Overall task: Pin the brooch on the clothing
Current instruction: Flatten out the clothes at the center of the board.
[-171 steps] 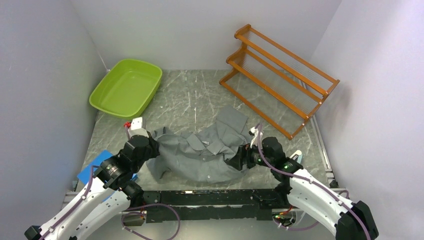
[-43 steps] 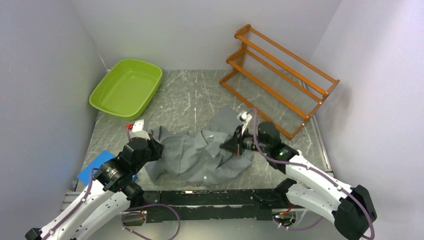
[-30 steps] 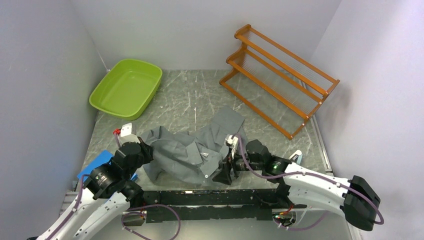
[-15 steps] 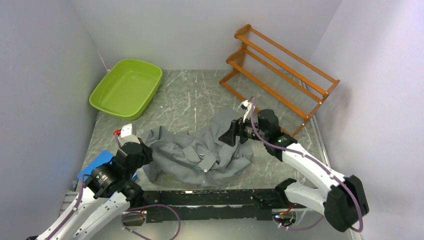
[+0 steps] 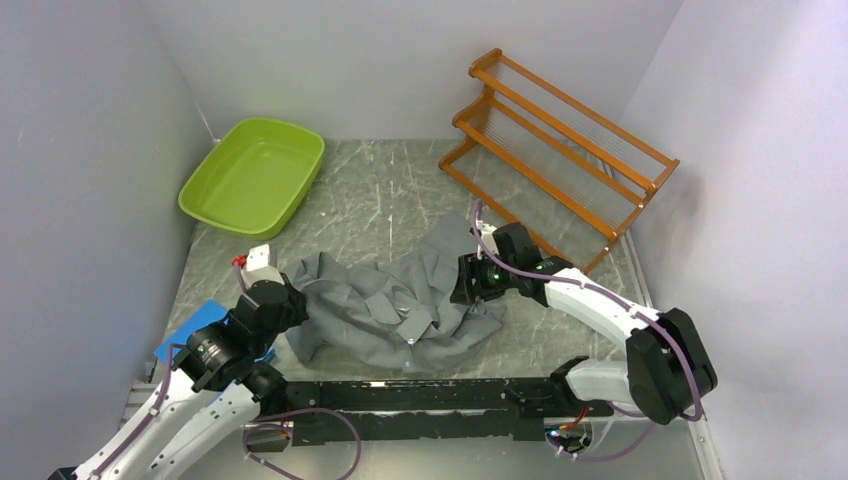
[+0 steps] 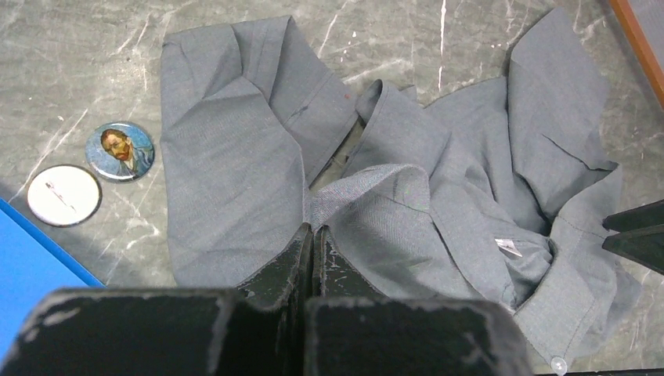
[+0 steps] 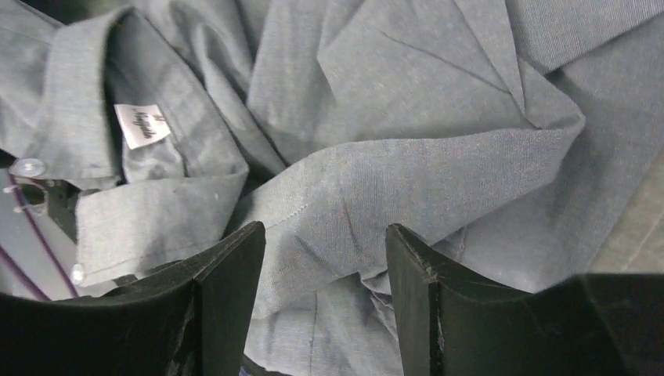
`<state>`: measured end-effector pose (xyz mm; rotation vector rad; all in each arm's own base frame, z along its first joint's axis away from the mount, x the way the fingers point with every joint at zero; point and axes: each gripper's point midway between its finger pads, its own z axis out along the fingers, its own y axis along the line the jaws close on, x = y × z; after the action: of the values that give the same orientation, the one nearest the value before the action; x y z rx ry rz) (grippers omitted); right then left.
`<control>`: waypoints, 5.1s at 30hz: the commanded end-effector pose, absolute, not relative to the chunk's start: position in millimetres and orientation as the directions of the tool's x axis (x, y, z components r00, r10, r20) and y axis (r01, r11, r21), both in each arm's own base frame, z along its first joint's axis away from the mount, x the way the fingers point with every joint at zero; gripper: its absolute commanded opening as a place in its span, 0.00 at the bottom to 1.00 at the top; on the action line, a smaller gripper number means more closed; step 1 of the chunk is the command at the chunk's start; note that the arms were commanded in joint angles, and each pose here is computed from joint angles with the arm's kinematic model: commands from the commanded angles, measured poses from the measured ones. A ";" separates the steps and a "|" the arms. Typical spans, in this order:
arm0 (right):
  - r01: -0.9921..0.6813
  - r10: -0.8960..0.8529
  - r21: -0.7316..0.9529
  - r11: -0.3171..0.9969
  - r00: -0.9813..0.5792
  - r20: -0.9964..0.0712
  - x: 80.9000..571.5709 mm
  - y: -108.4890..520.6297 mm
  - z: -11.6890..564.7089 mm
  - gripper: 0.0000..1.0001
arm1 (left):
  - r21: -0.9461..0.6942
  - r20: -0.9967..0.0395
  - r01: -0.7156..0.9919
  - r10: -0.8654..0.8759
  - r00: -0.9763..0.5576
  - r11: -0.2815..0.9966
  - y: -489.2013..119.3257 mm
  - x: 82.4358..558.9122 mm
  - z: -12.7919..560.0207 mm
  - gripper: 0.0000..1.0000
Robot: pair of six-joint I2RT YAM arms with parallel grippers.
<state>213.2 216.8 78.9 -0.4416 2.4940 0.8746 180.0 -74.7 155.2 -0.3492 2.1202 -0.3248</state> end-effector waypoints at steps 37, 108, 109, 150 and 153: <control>-0.632 0.443 0.301 0.714 0.074 -0.894 217.1 159.9 487.2 0.00 | -0.369 -0.925 0.432 -0.369 -0.088 0.823 -125.8 197.8 443.5 0.03; -0.365 0.312 0.386 0.847 -0.247 -0.918 507.0 171.9 322.9 0.96 | -0.137 -0.918 -0.060 -0.150 -0.368 0.989 -103.7 504.8 315.6 0.94; -0.369 0.322 0.395 0.841 -0.245 -0.914 499.8 170.8 325.6 0.99 | -0.153 -0.914 -0.048 -0.160 -0.373 0.987 -105.8 498.1 317.2 0.94; -0.271 0.274 0.691 0.670 -0.775 -0.570 271.9 177.6 97.1 1.00 | -0.799 -0.234 -0.095 -0.452 -0.861 0.594 -171.8 181.8 86.3 0.90; -0.272 0.272 0.689 0.672 -0.775 -0.571 272.2 177.5 97.2 1.00 | -0.784 -0.193 -0.134 -0.443 -0.876 0.606 -170.9 175.2 82.6 0.85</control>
<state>265.2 175.0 86.2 0.0489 2.2768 1.0440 177.6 -162.6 74.0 -0.5366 2.4684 -1.0910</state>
